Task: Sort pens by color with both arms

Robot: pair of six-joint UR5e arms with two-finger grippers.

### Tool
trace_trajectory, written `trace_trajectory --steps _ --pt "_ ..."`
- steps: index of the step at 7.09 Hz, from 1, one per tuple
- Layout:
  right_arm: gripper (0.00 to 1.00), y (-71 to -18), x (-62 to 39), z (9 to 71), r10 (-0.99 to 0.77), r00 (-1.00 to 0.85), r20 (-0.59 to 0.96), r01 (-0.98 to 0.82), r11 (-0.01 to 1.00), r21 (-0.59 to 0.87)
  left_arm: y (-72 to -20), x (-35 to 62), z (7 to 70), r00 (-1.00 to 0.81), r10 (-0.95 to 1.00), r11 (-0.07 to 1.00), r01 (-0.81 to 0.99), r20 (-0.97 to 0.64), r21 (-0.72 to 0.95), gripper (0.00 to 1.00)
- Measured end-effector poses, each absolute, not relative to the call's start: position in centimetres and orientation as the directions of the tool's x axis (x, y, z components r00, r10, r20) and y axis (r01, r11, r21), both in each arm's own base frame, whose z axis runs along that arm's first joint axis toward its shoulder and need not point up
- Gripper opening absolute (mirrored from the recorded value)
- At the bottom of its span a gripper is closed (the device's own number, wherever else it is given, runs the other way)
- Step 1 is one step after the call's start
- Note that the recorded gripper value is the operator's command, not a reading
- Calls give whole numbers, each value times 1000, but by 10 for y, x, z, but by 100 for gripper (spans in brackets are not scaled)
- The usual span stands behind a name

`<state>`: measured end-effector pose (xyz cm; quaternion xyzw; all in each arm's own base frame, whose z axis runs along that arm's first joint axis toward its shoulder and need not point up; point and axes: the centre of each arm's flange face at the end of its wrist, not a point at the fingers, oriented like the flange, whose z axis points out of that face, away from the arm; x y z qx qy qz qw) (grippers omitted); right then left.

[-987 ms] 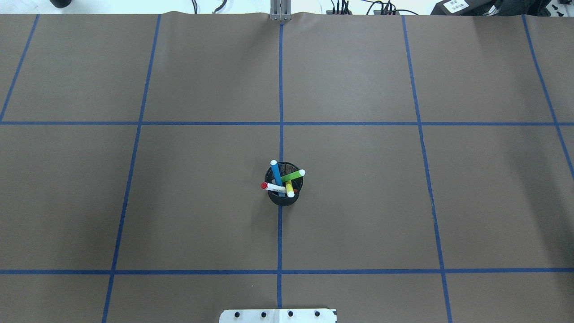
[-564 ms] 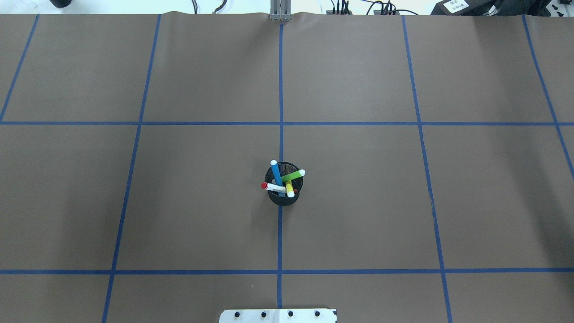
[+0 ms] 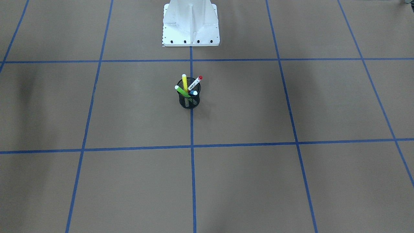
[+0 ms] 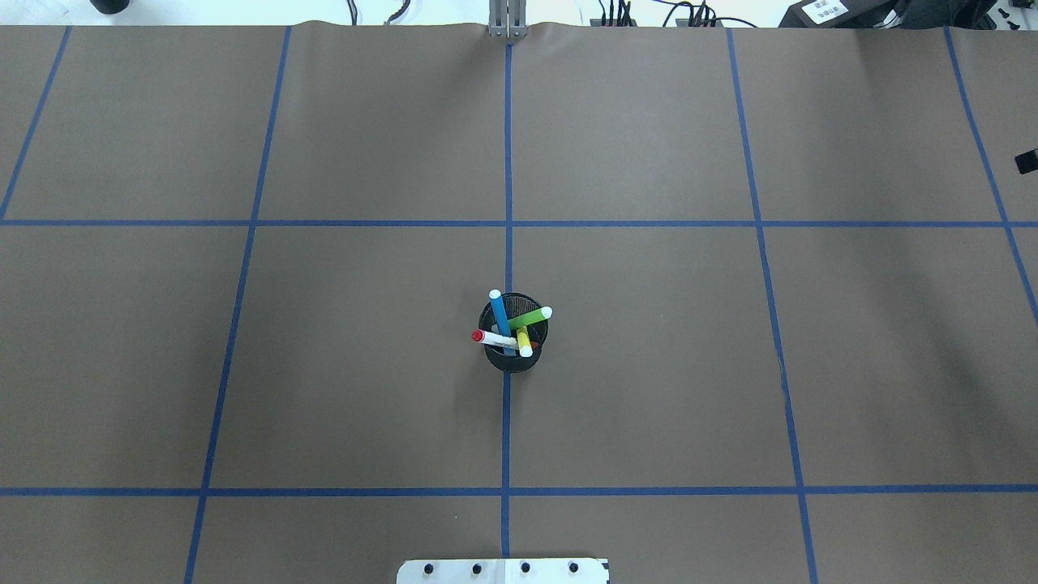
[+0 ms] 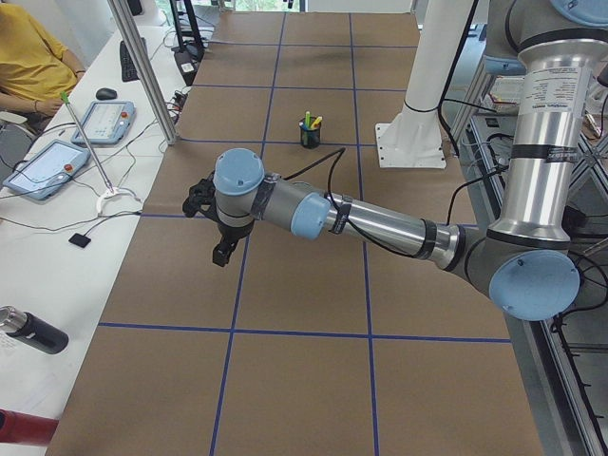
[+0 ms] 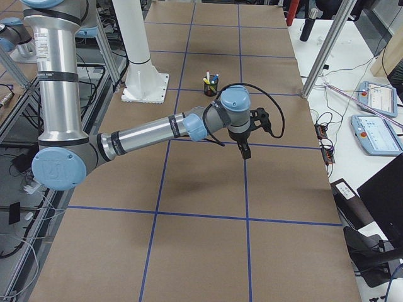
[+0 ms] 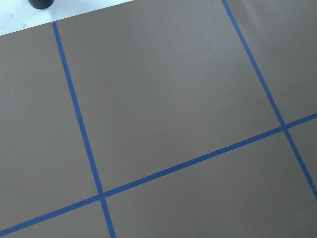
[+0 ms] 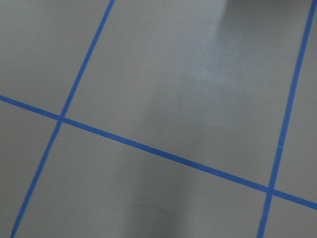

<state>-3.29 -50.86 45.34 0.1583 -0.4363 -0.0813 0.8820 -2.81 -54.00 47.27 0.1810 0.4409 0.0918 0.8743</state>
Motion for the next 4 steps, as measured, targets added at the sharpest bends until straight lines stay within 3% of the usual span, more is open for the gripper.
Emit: trace_trajectory --steps 4 --pt "98 -519 -127 340 -146 511 847 -90 971 222 -559 37 416 556 240 949 38 -796 312 100"
